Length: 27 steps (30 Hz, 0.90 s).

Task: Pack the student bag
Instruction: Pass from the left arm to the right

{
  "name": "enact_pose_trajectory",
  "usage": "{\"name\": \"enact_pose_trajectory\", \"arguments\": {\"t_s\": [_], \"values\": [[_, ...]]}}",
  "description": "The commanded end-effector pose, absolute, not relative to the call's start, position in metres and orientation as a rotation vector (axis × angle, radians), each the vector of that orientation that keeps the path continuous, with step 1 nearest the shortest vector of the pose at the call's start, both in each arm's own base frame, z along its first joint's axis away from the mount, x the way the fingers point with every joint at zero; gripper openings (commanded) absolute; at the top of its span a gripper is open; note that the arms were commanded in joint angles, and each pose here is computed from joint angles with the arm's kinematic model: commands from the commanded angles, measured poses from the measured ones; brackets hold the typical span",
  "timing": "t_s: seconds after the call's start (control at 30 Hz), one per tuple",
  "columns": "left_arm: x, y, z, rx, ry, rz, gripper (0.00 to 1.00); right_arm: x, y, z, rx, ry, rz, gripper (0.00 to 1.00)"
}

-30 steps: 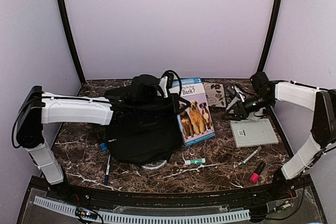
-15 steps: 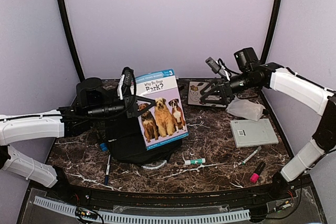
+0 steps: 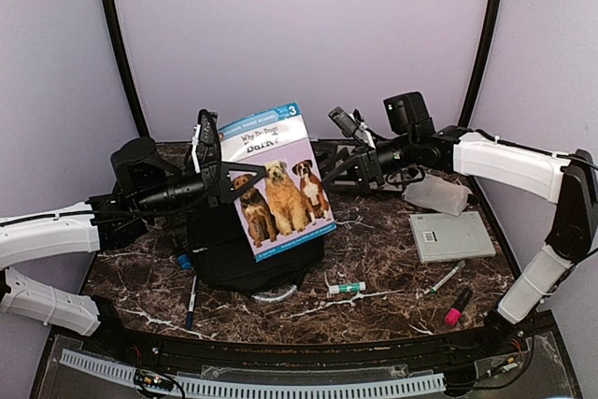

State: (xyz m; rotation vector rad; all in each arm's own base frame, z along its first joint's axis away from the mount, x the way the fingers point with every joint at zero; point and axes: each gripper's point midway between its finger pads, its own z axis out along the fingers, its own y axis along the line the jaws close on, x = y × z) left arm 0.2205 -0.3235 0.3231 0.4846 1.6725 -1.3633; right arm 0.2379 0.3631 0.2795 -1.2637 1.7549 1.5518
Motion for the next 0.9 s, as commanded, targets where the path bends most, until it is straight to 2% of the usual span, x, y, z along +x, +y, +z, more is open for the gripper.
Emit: {"name": "enact_pose_trajectory", "arguments": {"t_s": [0.0,0.27,0.5,0.6,0.73,0.87], "values": [[0.222,-0.315,0.351,0.451,1.558,-1.360,0.00,0.218,0.366,0.296,-1.296,1.679,1.699,0.81],[0.229,-0.314,0.350,0.420,1.557,-1.357,0.00,0.202,0.374,0.287,-1.299,1.719,1.762,0.61],[0.231,-0.318,0.345,0.411,1.570,-1.383,0.00,0.212,0.382,0.272,-1.268,1.771,1.780,0.51],[0.232,-0.322,0.340,0.412,1.589,-1.393,0.00,0.211,0.385,0.274,-1.280,1.756,1.810,0.40],[0.235,-0.324,0.332,0.408,1.622,-1.388,0.00,0.210,0.385,0.283,-1.306,1.717,1.823,0.32],[0.239,-0.322,0.325,0.388,1.651,-1.356,0.00,0.209,0.385,0.283,-1.300,1.722,1.828,0.13]]}}
